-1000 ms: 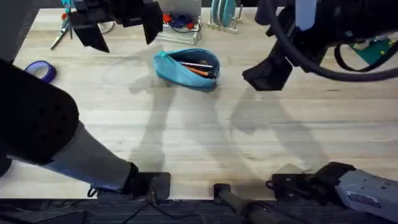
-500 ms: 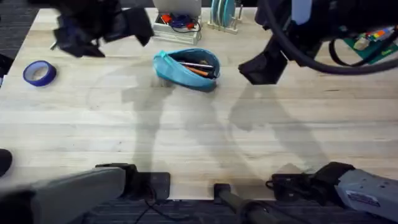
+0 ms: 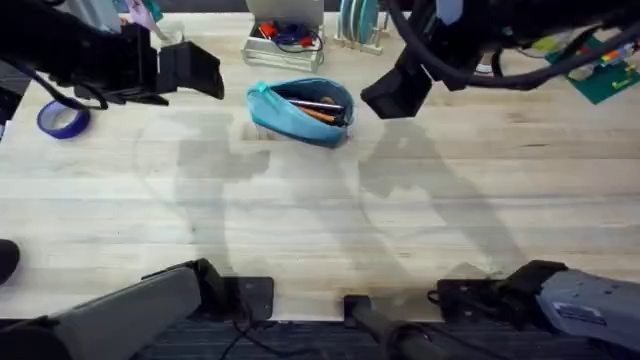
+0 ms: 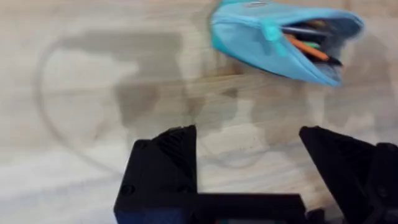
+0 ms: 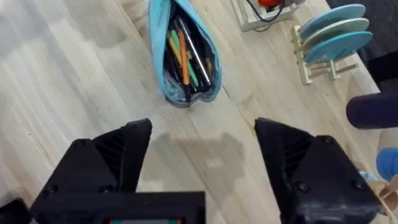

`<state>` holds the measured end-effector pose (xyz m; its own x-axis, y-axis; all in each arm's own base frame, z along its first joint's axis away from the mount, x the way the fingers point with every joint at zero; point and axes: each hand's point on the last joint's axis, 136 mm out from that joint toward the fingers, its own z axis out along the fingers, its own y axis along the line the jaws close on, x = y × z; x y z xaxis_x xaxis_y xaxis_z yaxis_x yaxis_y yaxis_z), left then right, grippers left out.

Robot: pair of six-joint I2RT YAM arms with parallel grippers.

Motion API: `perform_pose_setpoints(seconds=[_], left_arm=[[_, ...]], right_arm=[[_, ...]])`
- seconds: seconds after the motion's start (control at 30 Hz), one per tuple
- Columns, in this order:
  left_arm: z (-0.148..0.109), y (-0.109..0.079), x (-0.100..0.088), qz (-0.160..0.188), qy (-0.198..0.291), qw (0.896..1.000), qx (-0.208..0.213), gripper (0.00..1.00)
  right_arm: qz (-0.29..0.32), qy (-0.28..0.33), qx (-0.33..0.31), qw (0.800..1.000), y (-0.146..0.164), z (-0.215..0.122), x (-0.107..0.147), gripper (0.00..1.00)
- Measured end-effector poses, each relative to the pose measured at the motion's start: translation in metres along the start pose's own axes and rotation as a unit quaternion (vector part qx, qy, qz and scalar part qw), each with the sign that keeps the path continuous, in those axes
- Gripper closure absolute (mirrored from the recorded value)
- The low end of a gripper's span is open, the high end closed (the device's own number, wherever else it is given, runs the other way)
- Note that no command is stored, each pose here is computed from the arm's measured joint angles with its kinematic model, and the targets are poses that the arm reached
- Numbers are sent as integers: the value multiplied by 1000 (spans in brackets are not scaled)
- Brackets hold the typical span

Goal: Unzip the bag, pick up the pens from the table one at a time and place them inside, then zip the bag closed.

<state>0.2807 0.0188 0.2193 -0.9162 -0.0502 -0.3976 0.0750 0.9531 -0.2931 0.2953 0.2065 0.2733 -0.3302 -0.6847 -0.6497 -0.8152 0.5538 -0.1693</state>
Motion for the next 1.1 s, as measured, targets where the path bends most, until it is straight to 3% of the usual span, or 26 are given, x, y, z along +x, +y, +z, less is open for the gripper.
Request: perform_pose_setpoints(seconds=[0.17, 0.3, 0.43, 0.53, 0.67, 0.9, 1.0, 1.1], left_arm=[[-3, -11, -6, 105, -26, 993, 45, 8], [-4, 1, -29, 174, -66, 982, 8, 7], [-5, 27, -27, 194, -43, 978, -66, 7], [-6, 38, -20, 196, -19, 976, -95, 7], [-8, 45, -25, 224, -20, 967, -117, 7], [-5, 33, -9, 347, 8, 935, -71, 7], [-4, 33, -7, 377, 1, 925, -45, 6], [-4, 39, -5, 386, -15, 922, -19, 7]], right_arm=[[0, 0, -2, 1000, 1, 0, 0, 3], [0, -1, -3, 1000, 1, 0, 0, 3], [0, -1, -4, 1000, 1, 0, 0, 4], [0, 0, -4, 1000, 1, 0, 0, 4], [0, 0, -5, 1000, 2, 0, 0, 4], [1, -1, -5, 1000, 2, 0, 0, 3], [0, -1, -5, 1000, 2, 0, 0, 3], [0, -4, -5, 1000, 2, 0, -2, 3]])
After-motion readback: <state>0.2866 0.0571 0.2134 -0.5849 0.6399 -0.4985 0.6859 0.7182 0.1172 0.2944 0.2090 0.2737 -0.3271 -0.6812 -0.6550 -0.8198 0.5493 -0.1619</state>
